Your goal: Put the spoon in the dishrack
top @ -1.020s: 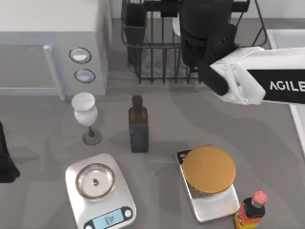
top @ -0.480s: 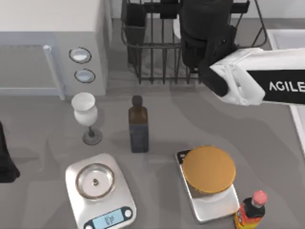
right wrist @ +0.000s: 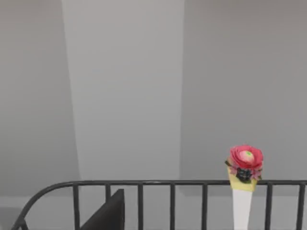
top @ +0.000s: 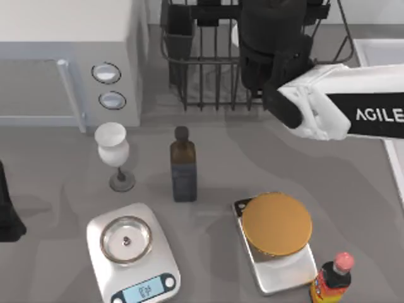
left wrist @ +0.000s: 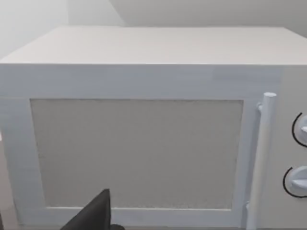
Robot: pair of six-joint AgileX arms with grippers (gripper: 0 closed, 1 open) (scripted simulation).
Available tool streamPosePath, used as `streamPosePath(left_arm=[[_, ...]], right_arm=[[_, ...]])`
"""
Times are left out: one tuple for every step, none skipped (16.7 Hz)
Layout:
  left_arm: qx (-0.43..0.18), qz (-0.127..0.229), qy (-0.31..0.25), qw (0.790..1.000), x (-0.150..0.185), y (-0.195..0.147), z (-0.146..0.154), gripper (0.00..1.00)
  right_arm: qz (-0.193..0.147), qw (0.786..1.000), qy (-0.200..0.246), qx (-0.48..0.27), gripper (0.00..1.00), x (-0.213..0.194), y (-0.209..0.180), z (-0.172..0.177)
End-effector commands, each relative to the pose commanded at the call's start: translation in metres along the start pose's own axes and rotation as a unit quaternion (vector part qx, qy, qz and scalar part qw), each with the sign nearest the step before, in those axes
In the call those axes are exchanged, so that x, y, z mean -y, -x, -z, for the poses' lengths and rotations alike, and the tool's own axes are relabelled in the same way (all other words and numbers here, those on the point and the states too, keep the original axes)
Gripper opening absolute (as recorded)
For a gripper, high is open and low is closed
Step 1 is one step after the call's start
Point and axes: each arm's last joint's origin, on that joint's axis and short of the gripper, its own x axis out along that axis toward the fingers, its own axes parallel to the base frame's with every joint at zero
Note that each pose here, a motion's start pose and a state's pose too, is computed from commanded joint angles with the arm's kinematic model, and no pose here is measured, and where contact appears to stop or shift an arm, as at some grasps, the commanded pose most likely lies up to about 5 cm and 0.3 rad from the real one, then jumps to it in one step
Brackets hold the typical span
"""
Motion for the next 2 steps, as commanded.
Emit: streamPosePath(left_arm=[[0.0,0.0,0.0,1.0,0.0,0.0,0.0,1.0],[0.0,0.0,0.0,1.0,0.0,0.0,0.0,1.0]], right_arm=[[0.0,1.0,0.0,0.0,1.0,0.0,0.0,0.0],[0.0,1.0,0.0,0.0,1.0,0.0,0.0,0.0]])
